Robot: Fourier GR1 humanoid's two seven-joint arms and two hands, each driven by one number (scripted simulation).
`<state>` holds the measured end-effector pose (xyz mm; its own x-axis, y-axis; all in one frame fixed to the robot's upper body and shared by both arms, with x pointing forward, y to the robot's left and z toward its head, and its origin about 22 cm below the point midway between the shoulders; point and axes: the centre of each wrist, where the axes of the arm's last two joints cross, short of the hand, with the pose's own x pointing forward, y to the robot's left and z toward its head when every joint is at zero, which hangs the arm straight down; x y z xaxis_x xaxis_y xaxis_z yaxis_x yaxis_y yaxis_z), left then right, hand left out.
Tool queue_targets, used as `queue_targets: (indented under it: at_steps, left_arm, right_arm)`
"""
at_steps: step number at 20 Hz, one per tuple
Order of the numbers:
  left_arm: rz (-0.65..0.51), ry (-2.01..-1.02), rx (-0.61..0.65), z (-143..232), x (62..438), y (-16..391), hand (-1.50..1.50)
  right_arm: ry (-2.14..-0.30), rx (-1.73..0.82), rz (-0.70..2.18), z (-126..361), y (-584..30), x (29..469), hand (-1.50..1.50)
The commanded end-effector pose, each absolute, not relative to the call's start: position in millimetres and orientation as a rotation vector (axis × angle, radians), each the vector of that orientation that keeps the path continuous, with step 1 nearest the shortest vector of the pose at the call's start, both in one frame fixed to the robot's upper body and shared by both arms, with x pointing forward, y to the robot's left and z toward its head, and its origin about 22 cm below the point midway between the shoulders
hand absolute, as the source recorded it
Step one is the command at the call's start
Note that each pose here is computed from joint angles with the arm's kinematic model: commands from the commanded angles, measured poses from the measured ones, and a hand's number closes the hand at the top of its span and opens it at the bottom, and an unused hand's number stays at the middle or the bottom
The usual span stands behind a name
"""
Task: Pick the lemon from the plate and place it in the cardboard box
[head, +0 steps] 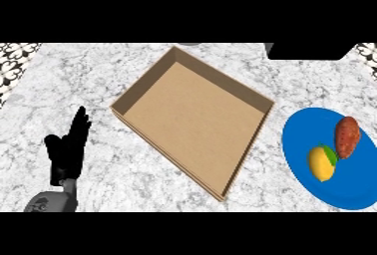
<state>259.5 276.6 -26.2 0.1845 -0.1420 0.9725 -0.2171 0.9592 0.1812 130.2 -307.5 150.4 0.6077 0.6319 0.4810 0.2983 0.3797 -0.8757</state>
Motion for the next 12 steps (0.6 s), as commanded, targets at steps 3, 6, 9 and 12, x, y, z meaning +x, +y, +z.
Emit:
queue_targets:
  at_steps: [3,6,9,12]
  left_arm:
    - [0.052,-1.398,0.295,-21.2,259.2,274.9,0.00]
    - [0.030,-1.371,0.291,-23.5,258.4,274.8,0.00]
    - [0.048,-1.390,0.295,-35.2,265.6,257.4,0.00]
    - [0.033,-1.389,0.281,-27.1,259.7,262.2,0.00]
  right_arm:
    - [-0.793,-1.154,0.304,158.8,-289.7,170.4,-1.50]
    - [-0.711,-1.143,0.308,155.8,-283.4,172.1,-1.50]
    - [-0.663,-1.093,0.348,151.5,-265.6,166.9,-1.50]
    - [-0.652,-1.099,0.314,155.9,-271.2,196.5,-1.50]
